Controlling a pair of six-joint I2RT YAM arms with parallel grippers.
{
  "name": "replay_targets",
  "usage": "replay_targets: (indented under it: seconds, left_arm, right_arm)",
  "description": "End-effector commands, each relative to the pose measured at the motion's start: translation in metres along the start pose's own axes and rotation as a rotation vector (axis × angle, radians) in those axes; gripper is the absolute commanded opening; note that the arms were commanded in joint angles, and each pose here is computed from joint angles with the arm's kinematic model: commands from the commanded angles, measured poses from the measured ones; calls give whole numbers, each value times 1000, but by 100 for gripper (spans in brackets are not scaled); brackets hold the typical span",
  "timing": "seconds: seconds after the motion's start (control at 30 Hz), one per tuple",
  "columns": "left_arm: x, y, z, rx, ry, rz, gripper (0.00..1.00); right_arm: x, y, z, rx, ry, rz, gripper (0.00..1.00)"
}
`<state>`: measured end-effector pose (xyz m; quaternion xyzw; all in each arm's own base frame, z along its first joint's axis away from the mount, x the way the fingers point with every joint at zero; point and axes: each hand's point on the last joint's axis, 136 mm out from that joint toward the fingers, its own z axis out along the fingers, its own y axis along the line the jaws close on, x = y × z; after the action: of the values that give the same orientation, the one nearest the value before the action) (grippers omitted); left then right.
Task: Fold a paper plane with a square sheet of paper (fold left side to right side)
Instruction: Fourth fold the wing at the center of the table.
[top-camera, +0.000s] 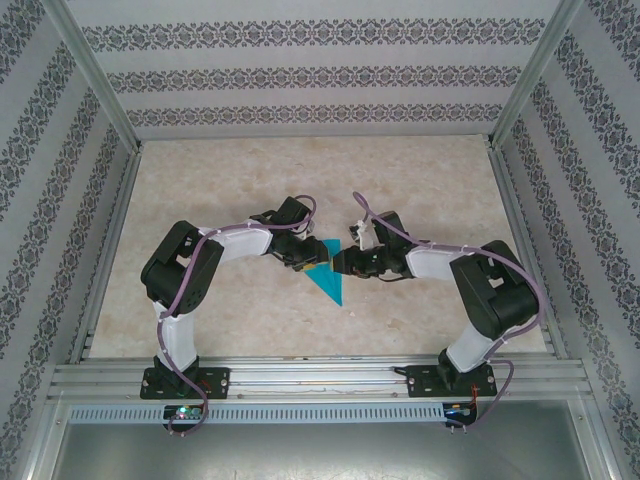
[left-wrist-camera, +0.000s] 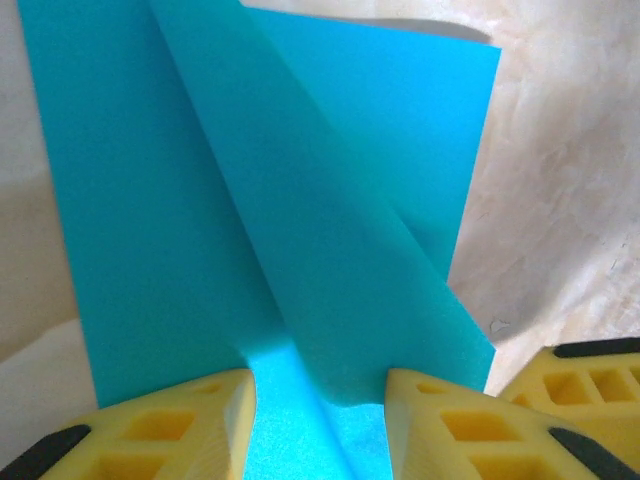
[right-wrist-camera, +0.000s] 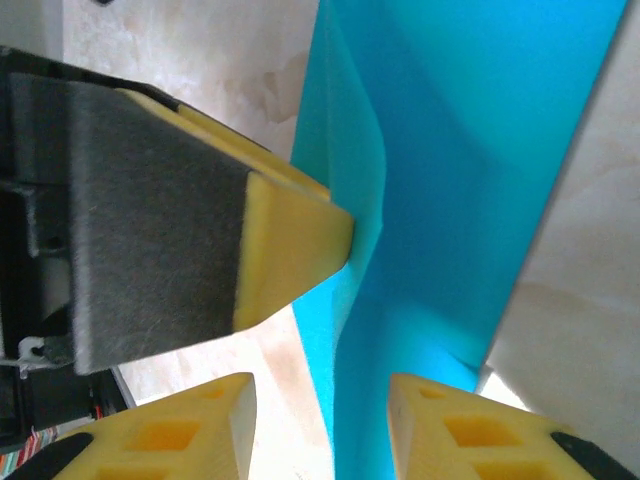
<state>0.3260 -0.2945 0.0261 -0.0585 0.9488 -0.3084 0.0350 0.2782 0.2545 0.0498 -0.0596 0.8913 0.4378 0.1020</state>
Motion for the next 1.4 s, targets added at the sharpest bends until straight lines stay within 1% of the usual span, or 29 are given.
replay_targets:
  seconds: [0.0,0.13,0.27,0.47,0.57,0.77,1.37]
  left_arm:
    - [17,23,18,-84,55,-38,41]
    - [17,23,18,-84,55,-40,41]
    - [17,24,18,-86,53,-38,41]
    - [18,24,18,-88,55,-40,41]
    - [18,25,17,-89,55,-41,41]
    - [19,25,17,-92,55,-40,41]
    - [19,25,18,-88,58,-40,41]
  right_arm:
    - [-6,8,8,-25,7,-16,39]
    - [-6,7,14,-21,18,-12,34]
    - [-4,2,14,-6,20,-4,23]
    - [0,-5,12,31,21,1,10]
    - [1,-11,10,58,22,3,6]
    - [0,-20,8,103,15,15,5]
    - [-5,-30,11,160,22,20,4]
